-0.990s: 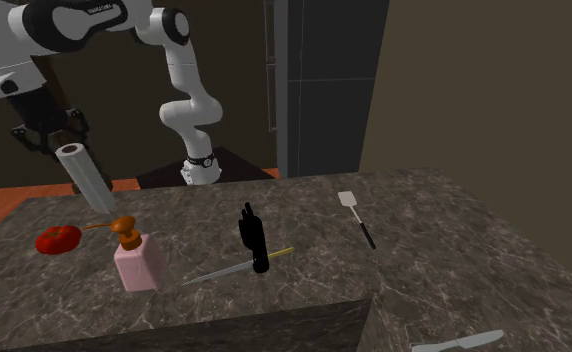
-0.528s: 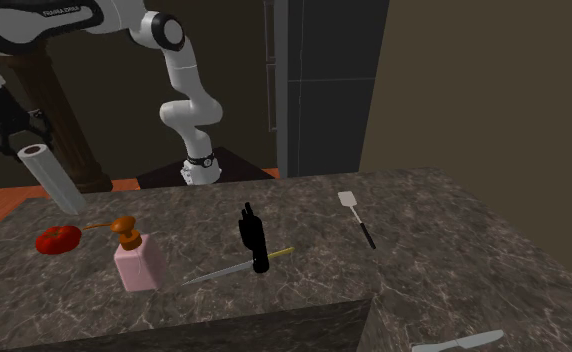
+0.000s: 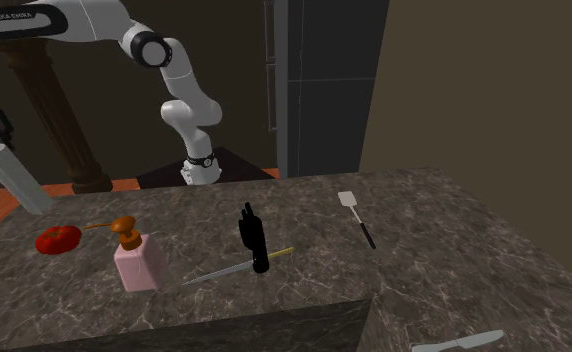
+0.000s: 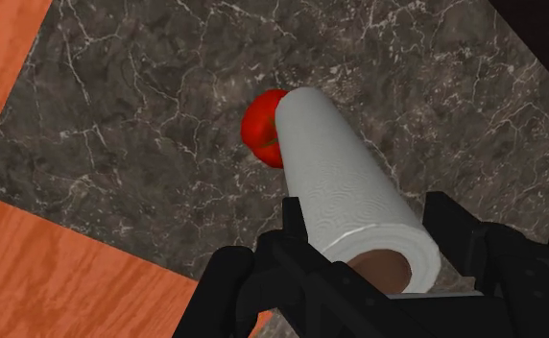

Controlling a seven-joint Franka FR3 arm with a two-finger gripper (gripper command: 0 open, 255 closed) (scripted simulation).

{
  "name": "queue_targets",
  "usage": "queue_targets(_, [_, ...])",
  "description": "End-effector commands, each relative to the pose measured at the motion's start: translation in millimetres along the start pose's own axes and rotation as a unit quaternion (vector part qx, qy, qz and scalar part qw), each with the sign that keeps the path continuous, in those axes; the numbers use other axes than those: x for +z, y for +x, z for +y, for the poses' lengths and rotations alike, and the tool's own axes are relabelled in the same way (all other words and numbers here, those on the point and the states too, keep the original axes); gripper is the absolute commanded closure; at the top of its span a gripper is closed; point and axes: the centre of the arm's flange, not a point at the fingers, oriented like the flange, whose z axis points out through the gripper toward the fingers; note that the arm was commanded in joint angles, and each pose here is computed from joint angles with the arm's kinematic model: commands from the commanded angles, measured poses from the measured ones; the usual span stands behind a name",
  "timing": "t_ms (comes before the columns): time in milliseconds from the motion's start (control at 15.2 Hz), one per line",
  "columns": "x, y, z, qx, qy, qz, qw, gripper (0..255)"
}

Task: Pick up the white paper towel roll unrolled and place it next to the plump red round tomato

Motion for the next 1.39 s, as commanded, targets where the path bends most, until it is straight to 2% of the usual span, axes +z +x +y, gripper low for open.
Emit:
queue_targets(0, [-5, -20, 17, -0.001, 0.0, 0.0, 1.0, 255])
queue_targets(198, [-12, -51, 48, -0.001, 0.0, 0.0, 1.0, 255])
queue_targets(1320, [77, -59, 60, -0.001, 0.0, 0.0, 1.0, 255])
